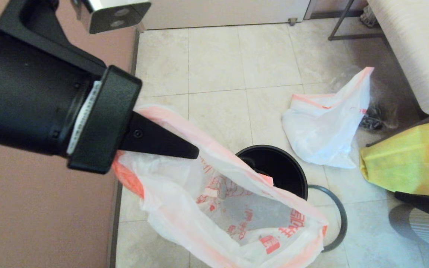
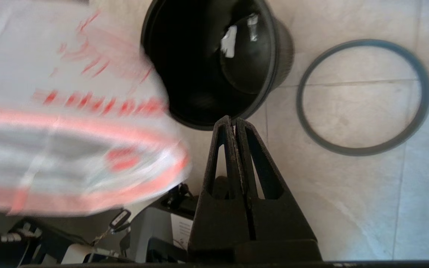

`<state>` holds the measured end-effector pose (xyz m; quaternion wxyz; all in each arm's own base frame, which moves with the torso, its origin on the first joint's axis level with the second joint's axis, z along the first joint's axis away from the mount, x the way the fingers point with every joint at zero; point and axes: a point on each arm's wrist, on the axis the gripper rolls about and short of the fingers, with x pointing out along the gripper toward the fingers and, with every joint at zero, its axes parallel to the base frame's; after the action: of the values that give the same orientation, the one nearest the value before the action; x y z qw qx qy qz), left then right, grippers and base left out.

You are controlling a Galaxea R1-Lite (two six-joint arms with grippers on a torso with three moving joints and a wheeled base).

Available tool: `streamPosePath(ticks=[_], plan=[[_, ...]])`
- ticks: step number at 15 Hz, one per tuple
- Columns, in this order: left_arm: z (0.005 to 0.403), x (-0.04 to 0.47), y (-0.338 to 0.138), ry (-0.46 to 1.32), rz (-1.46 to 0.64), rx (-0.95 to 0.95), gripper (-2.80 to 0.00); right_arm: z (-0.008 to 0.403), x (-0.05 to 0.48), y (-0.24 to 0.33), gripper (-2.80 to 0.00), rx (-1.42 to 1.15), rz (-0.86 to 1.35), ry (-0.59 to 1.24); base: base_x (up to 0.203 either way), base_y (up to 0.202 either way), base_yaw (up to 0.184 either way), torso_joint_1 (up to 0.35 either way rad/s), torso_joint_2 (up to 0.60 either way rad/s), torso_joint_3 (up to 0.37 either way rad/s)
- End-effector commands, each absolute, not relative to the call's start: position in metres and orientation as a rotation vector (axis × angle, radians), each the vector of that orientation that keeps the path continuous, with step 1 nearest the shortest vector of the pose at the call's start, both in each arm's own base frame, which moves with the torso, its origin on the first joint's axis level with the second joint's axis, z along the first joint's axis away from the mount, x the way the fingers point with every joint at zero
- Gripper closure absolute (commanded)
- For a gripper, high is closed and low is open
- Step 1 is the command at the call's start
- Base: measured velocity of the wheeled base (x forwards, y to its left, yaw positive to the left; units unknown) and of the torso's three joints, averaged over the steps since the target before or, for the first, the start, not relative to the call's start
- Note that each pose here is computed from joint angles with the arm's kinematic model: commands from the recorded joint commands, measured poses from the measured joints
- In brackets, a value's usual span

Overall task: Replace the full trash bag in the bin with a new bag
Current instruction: Put the new garbage bag on the trash can

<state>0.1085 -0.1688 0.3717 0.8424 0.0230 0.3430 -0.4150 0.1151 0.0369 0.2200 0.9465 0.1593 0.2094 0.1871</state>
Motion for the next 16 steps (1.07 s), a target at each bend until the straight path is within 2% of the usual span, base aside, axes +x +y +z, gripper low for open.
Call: streamPosePath(ticks=[1,4,8,11,14,16], plan=[[0.371,0.121,-0.189,0.717,-0.884,0.066,0.00,0.216,0.124,0.041,0.00,0.323,0.387,0.460,0.000,0.000,0.000,0.000,0.00,0.000],[0.373,0.126,-0.204,0.640,-0.946,0.068,0.00,0.214,0.129,0.042,0.00,0.324,0.382,0.472,0.000,0.000,0.000,0.000,0.00,0.000],[0.380,0.122,-0.208,0.654,-1.182,-0.021,0.00,0.217,0.132,0.041,0.00,0.372,0.364,0.447,0.000,0.000,0.000,0.000,0.00,0.000],[0.388,0.115,-0.199,0.655,-1.246,-0.068,0.00,0.217,0.134,0.037,0.00,0.381,0.327,0.435,0.000,0.000,0.000,0.000,0.00,0.000],[0.401,0.106,-0.186,0.666,-1.301,-0.200,0.00,0.226,0.140,0.025,0.00,0.405,0.247,0.392,0.000,0.000,0.000,0.000,0.00,0.000],[0.402,0.106,-0.186,0.708,-1.278,-0.257,0.00,0.235,0.149,0.018,0.00,0.418,0.201,0.367,0.000,0.000,0.000,0.000,0.00,0.000]])
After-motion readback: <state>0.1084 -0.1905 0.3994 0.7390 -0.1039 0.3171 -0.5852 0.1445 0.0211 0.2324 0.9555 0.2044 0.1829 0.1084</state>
